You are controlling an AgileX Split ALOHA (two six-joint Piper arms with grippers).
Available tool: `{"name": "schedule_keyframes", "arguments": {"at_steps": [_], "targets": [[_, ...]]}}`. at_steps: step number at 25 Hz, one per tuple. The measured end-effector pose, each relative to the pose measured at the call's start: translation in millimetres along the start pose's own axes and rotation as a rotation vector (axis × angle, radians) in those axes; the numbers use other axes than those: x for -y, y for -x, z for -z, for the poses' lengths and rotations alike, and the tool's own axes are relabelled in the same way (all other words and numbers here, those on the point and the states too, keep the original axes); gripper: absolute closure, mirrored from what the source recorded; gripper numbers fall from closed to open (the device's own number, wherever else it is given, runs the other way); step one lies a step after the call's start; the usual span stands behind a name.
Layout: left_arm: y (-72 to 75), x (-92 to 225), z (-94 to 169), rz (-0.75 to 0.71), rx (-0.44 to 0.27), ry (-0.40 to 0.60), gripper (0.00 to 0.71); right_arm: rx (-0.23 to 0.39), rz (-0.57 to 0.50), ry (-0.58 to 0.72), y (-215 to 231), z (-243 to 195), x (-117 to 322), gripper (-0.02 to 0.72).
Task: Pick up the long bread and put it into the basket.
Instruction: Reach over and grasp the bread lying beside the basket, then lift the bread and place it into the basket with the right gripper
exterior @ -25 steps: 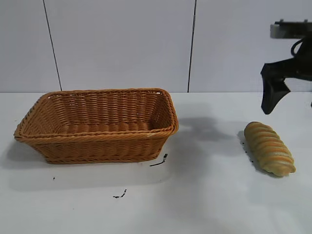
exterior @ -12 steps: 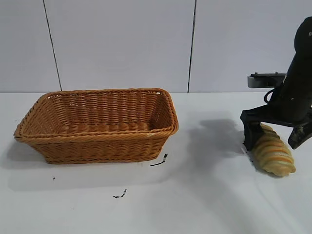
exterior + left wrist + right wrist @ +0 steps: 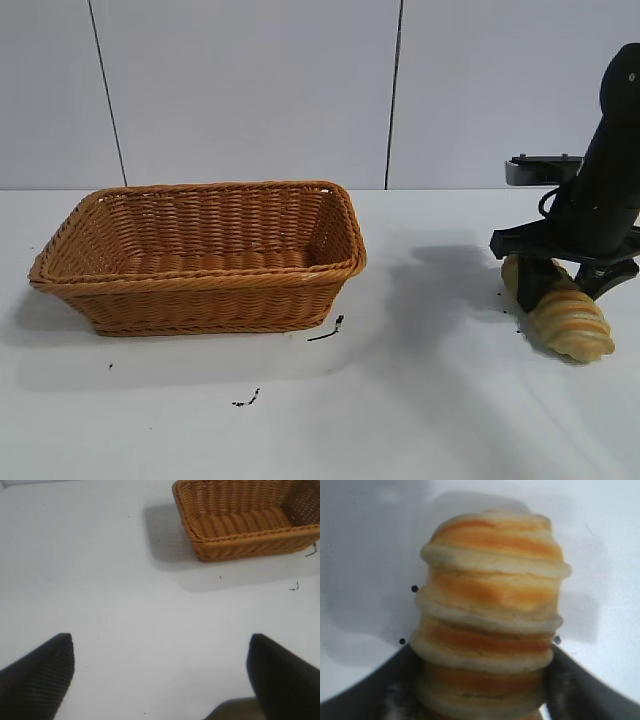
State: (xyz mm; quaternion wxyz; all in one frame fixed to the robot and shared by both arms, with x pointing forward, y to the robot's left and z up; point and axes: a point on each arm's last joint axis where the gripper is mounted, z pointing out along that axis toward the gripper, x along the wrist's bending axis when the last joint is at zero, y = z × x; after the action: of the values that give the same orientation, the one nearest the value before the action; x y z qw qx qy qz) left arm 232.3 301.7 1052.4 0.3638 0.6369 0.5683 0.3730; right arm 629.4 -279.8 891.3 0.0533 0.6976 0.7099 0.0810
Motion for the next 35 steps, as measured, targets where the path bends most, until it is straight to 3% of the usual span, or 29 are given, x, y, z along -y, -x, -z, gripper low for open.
{"name": "schedule_keyframes", "arguments": {"at_steps": [2,9,18,23,30,35], "targets": [[0.0,0,0,0.0,0.0,0.0,0.014,-0.001,0.004,-0.011,-1,11,-8,0.554],[0.0,0,0,0.0,0.0,0.0,0.014,-0.008,0.03,0.099,-6,110,-49,0.56],[0.0,0,0,0.0,0.0,0.0,0.014,-0.013,0.074,0.17,-10,161,-69,0.567],[0.0,0,0,0.0,0.0,0.0,0.014,-0.022,0.241,0.21,-49,173,-84,0.568],[0.0,0,0,0.0,0.0,0.0,0.014,-0.08,0.535,0.279,-159,161,-97,0.568],[0.0,0,0,0.0,0.0,0.0,0.014,-0.1,0.763,0.32,-236,148,-83,0.568]]}}
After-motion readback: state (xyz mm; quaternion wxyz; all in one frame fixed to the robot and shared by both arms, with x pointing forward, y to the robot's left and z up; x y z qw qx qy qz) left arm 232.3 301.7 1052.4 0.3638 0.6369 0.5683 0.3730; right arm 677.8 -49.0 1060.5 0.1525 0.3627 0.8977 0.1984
